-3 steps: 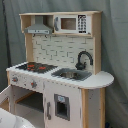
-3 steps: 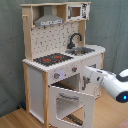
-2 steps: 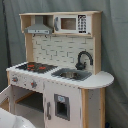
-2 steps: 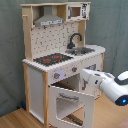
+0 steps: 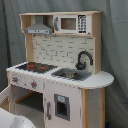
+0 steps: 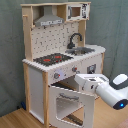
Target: Play with the kitchen
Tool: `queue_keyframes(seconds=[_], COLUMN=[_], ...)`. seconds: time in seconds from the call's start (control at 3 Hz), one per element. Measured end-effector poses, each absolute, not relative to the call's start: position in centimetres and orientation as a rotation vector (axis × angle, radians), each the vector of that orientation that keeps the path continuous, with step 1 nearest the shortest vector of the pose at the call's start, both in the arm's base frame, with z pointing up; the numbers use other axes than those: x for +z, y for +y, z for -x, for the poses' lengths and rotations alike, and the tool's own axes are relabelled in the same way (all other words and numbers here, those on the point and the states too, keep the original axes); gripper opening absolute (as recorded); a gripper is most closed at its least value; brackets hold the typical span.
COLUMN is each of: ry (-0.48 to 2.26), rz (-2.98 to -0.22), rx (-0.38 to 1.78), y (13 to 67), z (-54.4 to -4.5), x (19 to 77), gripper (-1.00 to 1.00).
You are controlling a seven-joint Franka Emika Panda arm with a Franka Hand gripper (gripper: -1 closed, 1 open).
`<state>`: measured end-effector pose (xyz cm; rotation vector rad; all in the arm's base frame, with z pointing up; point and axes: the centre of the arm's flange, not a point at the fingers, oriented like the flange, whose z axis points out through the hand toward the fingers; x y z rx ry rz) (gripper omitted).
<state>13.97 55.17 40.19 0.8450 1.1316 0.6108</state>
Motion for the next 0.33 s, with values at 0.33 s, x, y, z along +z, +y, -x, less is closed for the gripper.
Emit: queue_keyframes(seconds=[0.33], ry=[1.187], rz=[-0.765], rx=[0.655], y=[56.20], z=[-14.09], x=[39.42], gripper=[1.00])
